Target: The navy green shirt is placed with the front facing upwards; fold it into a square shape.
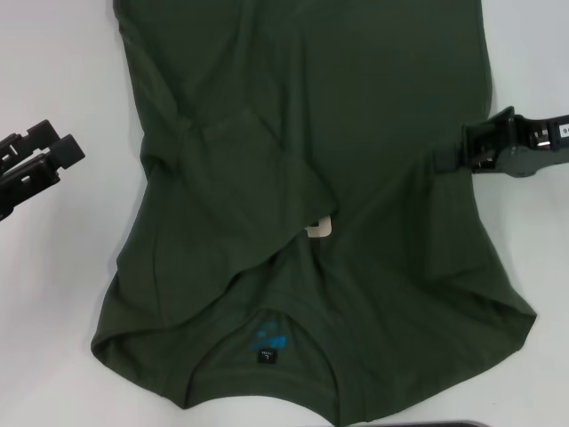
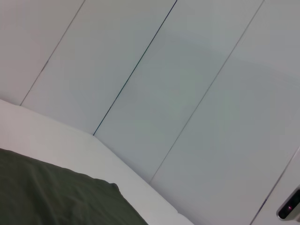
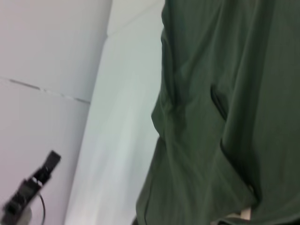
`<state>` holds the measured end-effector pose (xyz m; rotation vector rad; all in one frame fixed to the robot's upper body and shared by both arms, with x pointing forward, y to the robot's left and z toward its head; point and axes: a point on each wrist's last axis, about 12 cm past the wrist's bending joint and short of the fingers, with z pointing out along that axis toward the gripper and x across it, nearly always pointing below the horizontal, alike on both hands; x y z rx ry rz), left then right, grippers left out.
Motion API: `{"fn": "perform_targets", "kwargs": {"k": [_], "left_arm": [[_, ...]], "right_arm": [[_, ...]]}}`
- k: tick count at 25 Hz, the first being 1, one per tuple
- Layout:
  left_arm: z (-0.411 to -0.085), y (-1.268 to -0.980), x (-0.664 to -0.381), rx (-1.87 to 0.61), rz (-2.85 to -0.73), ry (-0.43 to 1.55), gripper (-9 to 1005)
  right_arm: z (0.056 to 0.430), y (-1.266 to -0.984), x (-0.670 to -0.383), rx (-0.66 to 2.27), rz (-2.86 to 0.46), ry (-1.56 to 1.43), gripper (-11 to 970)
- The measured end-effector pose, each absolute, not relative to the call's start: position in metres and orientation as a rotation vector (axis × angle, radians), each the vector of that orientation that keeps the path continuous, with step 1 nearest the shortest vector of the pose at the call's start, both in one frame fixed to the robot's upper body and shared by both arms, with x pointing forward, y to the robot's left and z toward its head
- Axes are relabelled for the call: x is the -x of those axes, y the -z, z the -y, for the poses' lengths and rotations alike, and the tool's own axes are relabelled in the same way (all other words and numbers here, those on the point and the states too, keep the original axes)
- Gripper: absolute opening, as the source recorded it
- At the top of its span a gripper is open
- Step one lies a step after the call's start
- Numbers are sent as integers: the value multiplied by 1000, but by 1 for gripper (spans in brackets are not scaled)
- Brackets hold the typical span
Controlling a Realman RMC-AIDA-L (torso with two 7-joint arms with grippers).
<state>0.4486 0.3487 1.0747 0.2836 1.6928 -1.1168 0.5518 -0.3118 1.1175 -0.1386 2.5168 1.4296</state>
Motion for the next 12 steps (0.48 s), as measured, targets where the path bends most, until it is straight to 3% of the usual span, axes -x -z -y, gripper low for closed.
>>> {"fn": "perform_targets", "kwargs": {"k": [12], "left_arm": [[-347, -1076, -449, -270, -1669, 1115, 808]], "right_arm": [[306, -1091, -553, -56, -2437, -1449, 23]]}}
